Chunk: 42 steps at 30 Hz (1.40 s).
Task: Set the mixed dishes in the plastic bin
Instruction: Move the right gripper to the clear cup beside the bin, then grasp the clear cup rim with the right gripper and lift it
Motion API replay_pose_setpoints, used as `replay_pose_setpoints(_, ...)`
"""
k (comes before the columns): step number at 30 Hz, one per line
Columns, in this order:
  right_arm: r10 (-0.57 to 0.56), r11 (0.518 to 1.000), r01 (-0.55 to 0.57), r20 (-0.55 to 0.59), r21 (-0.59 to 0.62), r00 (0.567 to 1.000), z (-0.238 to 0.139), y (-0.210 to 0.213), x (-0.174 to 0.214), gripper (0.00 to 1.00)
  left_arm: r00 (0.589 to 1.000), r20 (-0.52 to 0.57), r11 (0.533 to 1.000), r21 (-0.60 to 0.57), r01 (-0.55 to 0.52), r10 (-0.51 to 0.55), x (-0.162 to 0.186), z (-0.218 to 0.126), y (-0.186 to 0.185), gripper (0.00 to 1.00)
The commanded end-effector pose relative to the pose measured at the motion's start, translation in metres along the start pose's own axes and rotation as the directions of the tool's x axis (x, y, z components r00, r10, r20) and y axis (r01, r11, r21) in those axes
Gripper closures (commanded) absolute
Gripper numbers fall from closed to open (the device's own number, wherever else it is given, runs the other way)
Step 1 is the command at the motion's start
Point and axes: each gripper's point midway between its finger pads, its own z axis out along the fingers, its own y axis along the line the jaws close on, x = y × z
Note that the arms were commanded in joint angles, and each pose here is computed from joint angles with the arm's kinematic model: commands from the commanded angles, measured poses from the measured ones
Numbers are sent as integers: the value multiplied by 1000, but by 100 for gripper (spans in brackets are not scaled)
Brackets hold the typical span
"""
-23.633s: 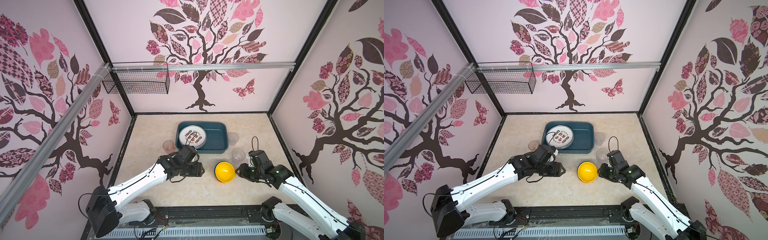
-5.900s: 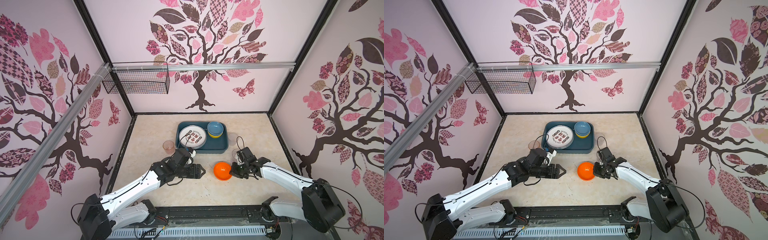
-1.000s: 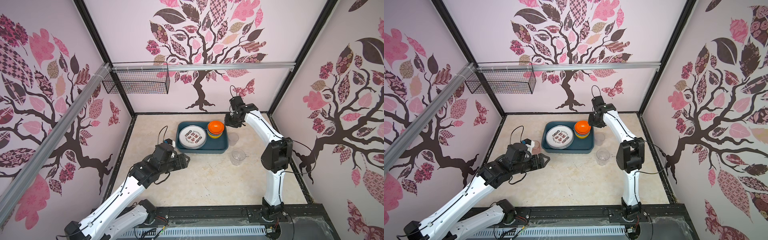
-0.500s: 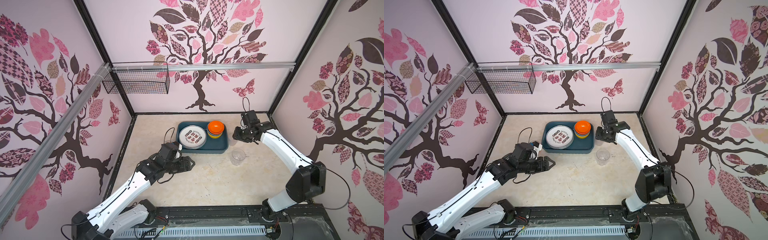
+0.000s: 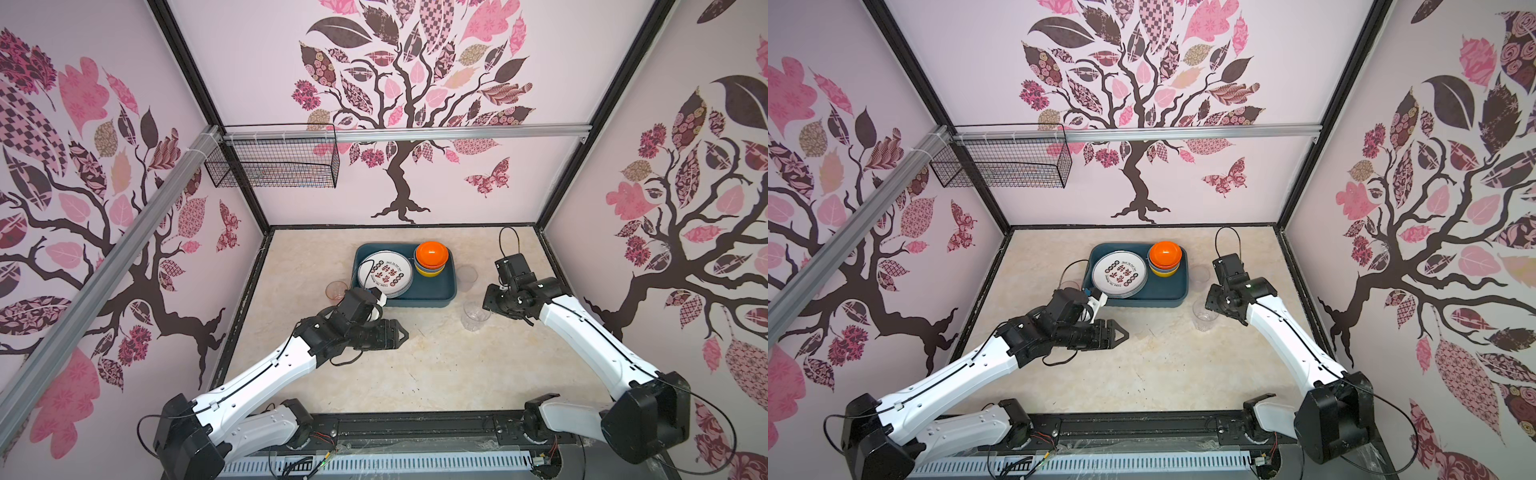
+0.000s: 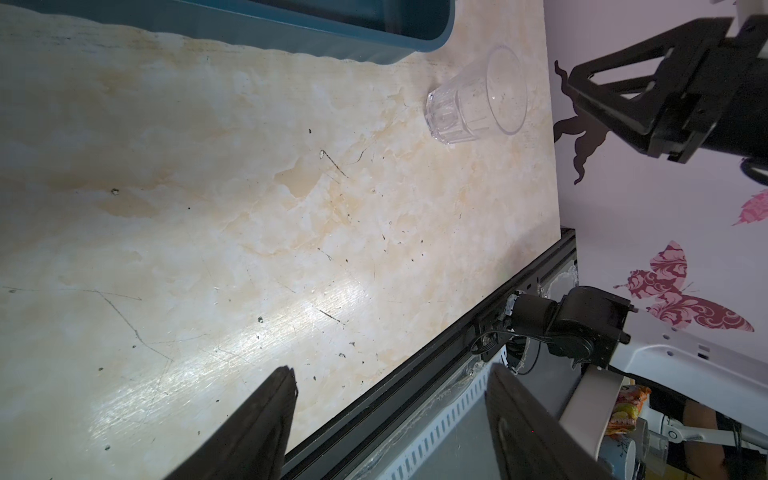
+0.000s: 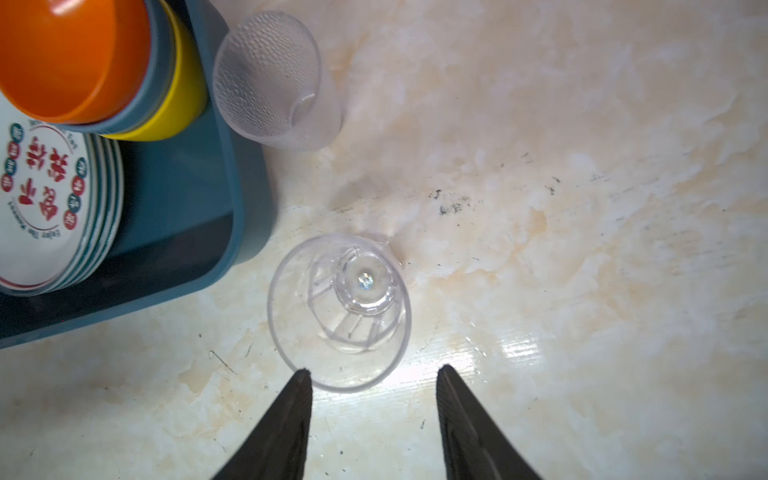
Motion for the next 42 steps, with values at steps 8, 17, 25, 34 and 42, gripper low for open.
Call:
replay_pose_setpoints(8,56,998,-56,-20,14,998,16,-12,19,52,1000,1,999,24,-31,31,-1,7,-6,25)
replay_pose_setpoints(17,64,998,-63,-42,15,997,33,-9,21,54,1000,-2,999,16,-31,31,-1,10,-4,25)
replay_pose_setpoints(25,63,998,-61,-61,30,996,47,-7,22,59,999,-2,999,8,-32,32,-1,11,-2,25)
replay_pose_setpoints(34,62,998,-59,-98,32,993,59,-10,34,69,1000,0,1000,-2,-28,28,0,11,1,25)
replay_pose_setpoints(42,44,998,-39,-110,45,993,59,-14,39,82,1000,6,1000,-6,-23,23,1,10,4,25)
